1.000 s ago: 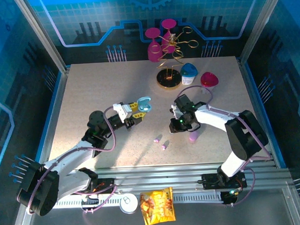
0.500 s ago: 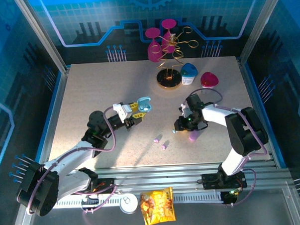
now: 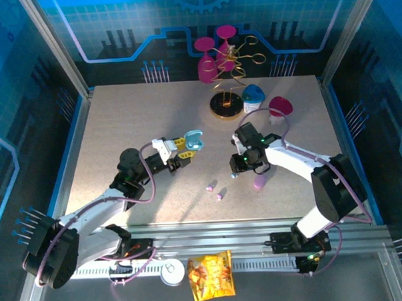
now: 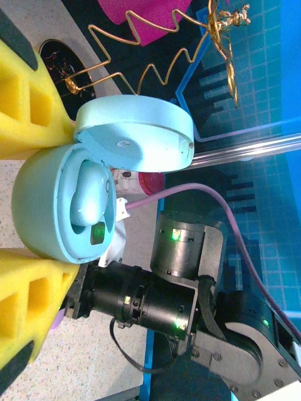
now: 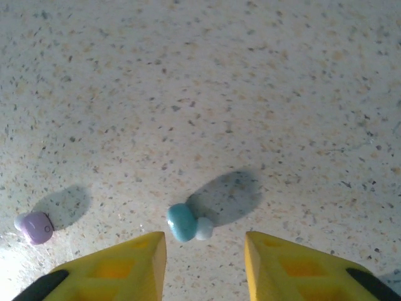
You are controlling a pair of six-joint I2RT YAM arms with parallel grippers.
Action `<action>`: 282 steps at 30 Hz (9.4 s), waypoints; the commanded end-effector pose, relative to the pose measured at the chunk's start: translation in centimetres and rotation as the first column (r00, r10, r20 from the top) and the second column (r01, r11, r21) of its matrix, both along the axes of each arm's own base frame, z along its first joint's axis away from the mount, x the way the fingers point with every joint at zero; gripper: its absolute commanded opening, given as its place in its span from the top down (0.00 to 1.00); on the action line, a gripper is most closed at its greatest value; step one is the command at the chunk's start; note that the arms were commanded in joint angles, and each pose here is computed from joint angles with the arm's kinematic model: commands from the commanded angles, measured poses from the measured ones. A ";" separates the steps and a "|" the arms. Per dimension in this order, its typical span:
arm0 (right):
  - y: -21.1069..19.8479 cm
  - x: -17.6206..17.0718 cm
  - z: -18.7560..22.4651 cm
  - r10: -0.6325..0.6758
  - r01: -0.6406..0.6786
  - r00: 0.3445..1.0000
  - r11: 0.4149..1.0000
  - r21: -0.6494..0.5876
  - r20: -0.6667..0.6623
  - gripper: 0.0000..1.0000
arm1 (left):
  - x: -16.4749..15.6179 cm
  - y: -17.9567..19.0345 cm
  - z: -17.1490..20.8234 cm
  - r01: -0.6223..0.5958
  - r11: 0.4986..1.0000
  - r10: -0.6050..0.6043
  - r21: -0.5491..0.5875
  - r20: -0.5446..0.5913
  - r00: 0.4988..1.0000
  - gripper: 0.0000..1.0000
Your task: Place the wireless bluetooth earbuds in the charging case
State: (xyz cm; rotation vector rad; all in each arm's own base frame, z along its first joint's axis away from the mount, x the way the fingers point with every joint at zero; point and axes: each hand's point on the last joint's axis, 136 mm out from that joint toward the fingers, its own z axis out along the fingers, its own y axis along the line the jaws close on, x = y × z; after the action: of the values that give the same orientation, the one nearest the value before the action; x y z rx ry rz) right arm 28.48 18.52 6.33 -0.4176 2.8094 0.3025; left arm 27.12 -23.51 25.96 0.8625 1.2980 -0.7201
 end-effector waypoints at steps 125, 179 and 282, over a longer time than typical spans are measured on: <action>12.9 -3.3 23.1 0.310 -0.509 0.856 0.645 0.571 0.413 0.89 | -2.0 -0.3 2.8 0.075 0.996 -0.072 -0.052 0.062 0.995 0.86; 13.8 1.7 24.2 0.217 -0.419 0.887 0.749 0.514 0.407 0.52 | -2.0 -0.2 1.7 0.067 0.997 -0.065 -0.038 0.055 0.996 0.86; 1.5 16.3 -0.5 -0.382 0.316 0.904 0.899 0.302 0.191 0.44 | -2.0 3.4 -0.7 -0.190 0.981 0.190 0.041 0.004 0.982 0.01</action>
State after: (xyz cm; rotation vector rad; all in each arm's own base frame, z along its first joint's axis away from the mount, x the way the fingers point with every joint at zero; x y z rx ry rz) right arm 45.22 21.40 4.33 0.1072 2.5132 0.5568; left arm 24.99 -20.25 25.27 0.7839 1.3658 -0.5385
